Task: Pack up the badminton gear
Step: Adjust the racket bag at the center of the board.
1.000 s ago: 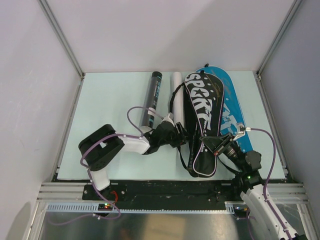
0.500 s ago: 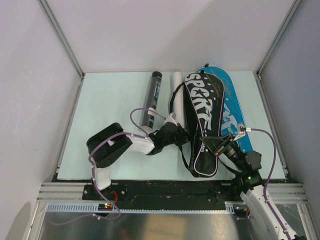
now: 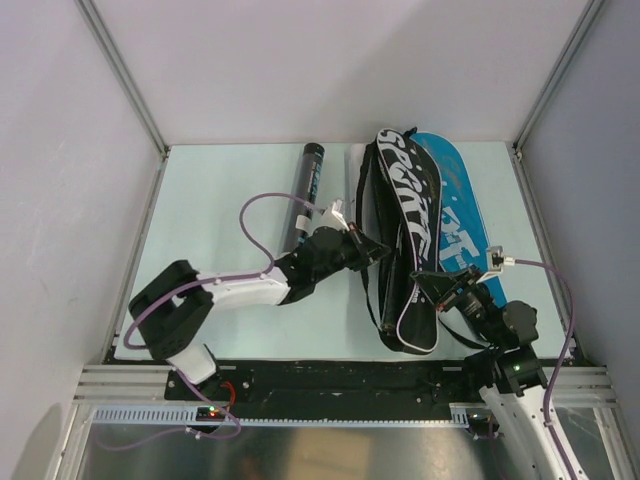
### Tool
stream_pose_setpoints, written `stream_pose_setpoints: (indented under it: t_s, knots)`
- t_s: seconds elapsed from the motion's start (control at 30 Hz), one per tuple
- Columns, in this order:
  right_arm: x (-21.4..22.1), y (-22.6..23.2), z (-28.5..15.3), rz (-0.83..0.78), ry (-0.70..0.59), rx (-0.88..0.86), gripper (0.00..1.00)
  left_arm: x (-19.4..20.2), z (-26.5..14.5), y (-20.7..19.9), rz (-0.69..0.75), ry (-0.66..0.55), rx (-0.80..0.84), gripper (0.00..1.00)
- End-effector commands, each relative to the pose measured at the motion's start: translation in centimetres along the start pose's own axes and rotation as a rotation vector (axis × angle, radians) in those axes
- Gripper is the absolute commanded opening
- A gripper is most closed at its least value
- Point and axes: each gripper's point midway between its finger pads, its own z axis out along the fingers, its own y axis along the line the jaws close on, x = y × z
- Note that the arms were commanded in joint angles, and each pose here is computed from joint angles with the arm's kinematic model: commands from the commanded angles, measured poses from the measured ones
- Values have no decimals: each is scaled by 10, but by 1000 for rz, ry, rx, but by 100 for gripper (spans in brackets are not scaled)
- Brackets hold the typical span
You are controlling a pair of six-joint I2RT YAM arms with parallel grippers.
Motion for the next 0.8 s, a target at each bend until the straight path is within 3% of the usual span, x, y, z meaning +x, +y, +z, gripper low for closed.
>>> stream_pose_setpoints:
  t_s: [0.0,0.23,0.77]
  knots:
    - [-7,-25,-3,-37,-8,161,0,-34,-24,-47,99,-94,74,0]
    - [1,-34,-1,-12,37,205,0,-45,-44,-73,222,-92,72,0]
    - [16,-46,0,-30,96,222,0,-41,-61,-84,424,-37,64,0]
